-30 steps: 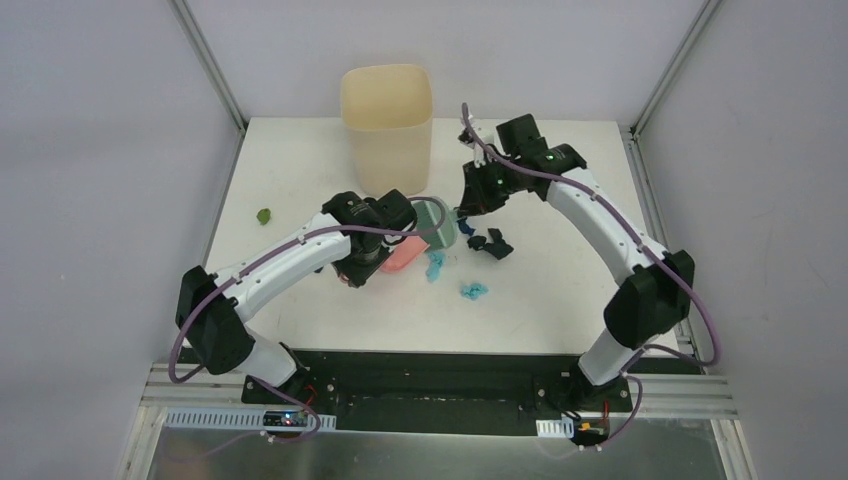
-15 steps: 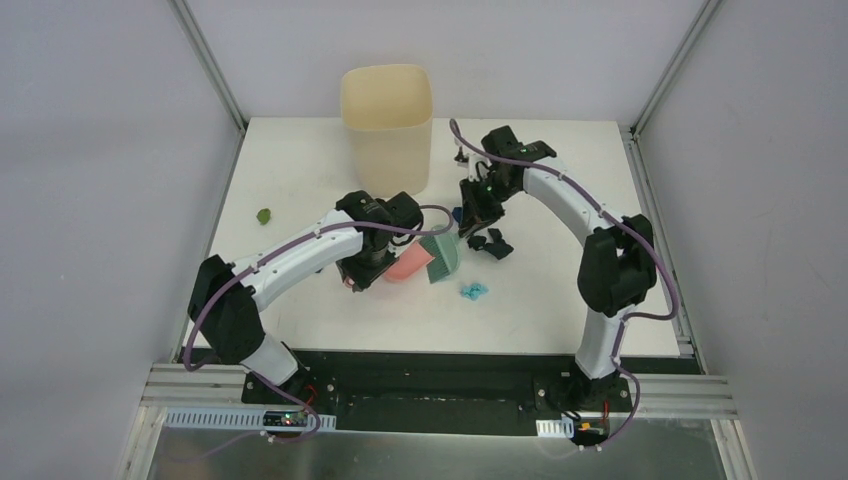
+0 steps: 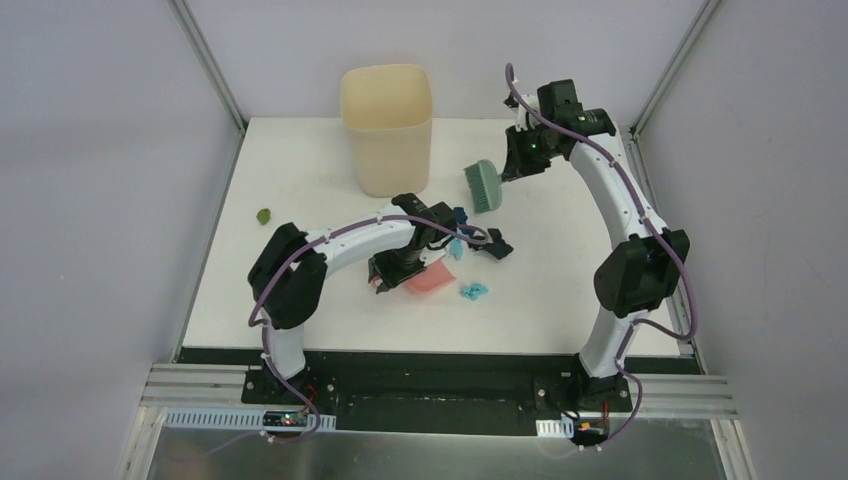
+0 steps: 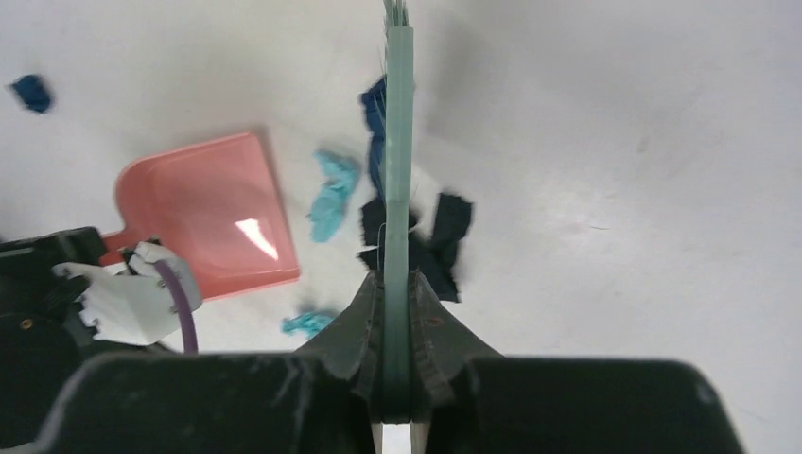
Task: Sweep away the paper scraps from the table
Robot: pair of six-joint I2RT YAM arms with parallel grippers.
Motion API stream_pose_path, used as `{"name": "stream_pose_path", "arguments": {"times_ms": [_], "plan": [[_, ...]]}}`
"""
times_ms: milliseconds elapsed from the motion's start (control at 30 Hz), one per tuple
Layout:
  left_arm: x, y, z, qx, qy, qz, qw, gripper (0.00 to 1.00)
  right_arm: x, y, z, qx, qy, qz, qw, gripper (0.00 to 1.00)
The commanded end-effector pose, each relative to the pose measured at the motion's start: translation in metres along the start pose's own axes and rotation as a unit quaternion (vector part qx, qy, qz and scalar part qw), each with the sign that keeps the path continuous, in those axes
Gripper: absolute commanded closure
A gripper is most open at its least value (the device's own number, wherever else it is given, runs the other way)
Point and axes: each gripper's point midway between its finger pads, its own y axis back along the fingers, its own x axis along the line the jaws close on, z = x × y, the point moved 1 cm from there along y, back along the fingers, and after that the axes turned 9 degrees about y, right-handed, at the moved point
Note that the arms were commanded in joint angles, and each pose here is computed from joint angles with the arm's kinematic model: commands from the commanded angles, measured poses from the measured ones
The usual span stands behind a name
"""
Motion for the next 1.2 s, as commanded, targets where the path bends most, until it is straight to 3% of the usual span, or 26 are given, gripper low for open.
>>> {"name": "stream_pose_path", "arguments": {"times_ms": [0, 100, 233, 400, 600, 900, 1167], "plan": [[-0.009, -0.001, 0.025, -0.014, -0.024, -0.019, 0.999, 1.0, -0.051, 0.013, 0.022, -0.042, 0.083, -0.159, 0.983, 1.0], [-0.022, -0.006, 0.032, -0.011, -0.028, -0.052, 0.998, 1.0, -0.072, -0.002, 0.017, -0.008, 0.104, -0.215, 0.971, 1.0], [-0.027, -0.015, 0.034, 0.009, -0.028, -0.062, 0.998, 1.0, -0.065, -0.029, 0.006, 0.041, 0.128, -0.211, 0.968, 1.0], [-0.029, -0.015, 0.049, -0.014, 0.008, -0.119, 0.993, 1.0, -0.011, -0.063, -0.014, 0.079, 0.107, -0.073, 0.988, 1.0], [-0.009, -0.011, 0.058, -0.027, 0.05, -0.168, 0.984, 1.0, 0.042, -0.067, -0.037, 0.11, 0.095, 0.045, 0.988, 1.0], [-0.011, -0.024, 0.06, -0.021, 0.044, -0.168, 0.985, 1.0, 0.104, -0.02, -0.039, 0.066, 0.08, 0.172, 0.98, 1.0], [-0.023, -0.02, 0.057, -0.047, -0.001, -0.122, 0.991, 1.0, 0.087, 0.032, -0.025, -0.006, 0.075, 0.127, 0.989, 1.0]]}}
